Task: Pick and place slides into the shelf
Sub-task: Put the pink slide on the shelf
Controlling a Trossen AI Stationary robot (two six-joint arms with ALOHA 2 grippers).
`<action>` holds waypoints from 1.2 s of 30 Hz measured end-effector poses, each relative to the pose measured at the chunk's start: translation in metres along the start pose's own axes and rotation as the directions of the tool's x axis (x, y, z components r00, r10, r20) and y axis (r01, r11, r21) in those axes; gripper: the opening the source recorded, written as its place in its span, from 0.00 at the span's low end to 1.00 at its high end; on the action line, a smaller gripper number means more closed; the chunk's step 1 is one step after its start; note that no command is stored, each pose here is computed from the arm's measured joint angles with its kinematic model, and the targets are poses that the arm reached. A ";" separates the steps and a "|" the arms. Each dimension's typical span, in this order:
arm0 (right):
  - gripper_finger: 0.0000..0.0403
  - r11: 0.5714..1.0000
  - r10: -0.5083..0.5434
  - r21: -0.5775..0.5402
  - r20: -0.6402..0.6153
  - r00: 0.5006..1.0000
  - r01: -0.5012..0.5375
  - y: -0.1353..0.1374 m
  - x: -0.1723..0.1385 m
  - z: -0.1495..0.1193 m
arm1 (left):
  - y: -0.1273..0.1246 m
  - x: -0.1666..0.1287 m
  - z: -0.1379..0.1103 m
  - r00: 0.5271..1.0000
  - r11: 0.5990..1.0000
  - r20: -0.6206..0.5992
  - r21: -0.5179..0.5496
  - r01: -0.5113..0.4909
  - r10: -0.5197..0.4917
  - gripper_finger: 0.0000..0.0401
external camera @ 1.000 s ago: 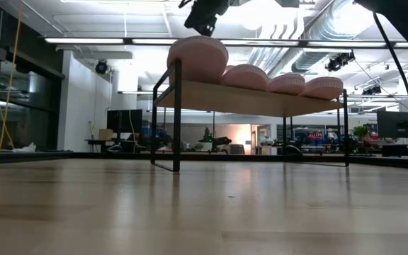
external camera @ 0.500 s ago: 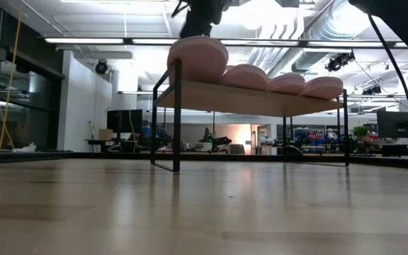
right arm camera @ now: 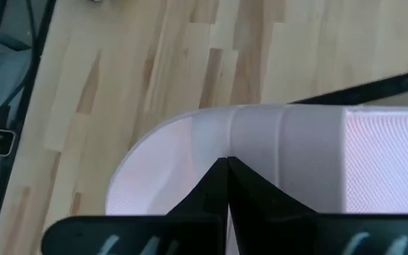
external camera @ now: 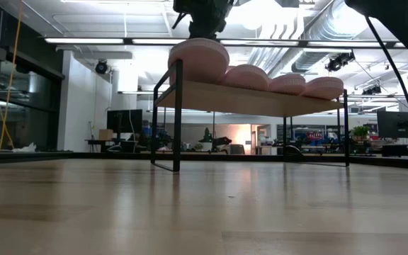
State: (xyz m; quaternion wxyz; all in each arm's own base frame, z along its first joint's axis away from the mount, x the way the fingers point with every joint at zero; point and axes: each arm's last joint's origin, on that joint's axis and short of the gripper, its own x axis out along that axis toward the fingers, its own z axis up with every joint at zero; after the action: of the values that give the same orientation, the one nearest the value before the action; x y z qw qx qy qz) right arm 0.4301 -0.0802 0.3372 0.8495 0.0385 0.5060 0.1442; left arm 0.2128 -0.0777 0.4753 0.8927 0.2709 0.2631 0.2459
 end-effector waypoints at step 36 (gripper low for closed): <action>0.00 0.999 0.010 0.040 0.015 1.000 -0.011 -0.028 0.005 -0.008 | -0.001 0.000 -0.001 0.999 0.999 -0.004 -0.013 0.040 -0.040 0.36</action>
State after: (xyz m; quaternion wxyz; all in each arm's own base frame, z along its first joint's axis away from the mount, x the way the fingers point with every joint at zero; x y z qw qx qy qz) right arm 0.4306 -0.1059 0.3231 0.8517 0.0594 0.5021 0.1382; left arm 0.2122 -0.0780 0.4739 0.8986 0.2592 0.2688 0.2304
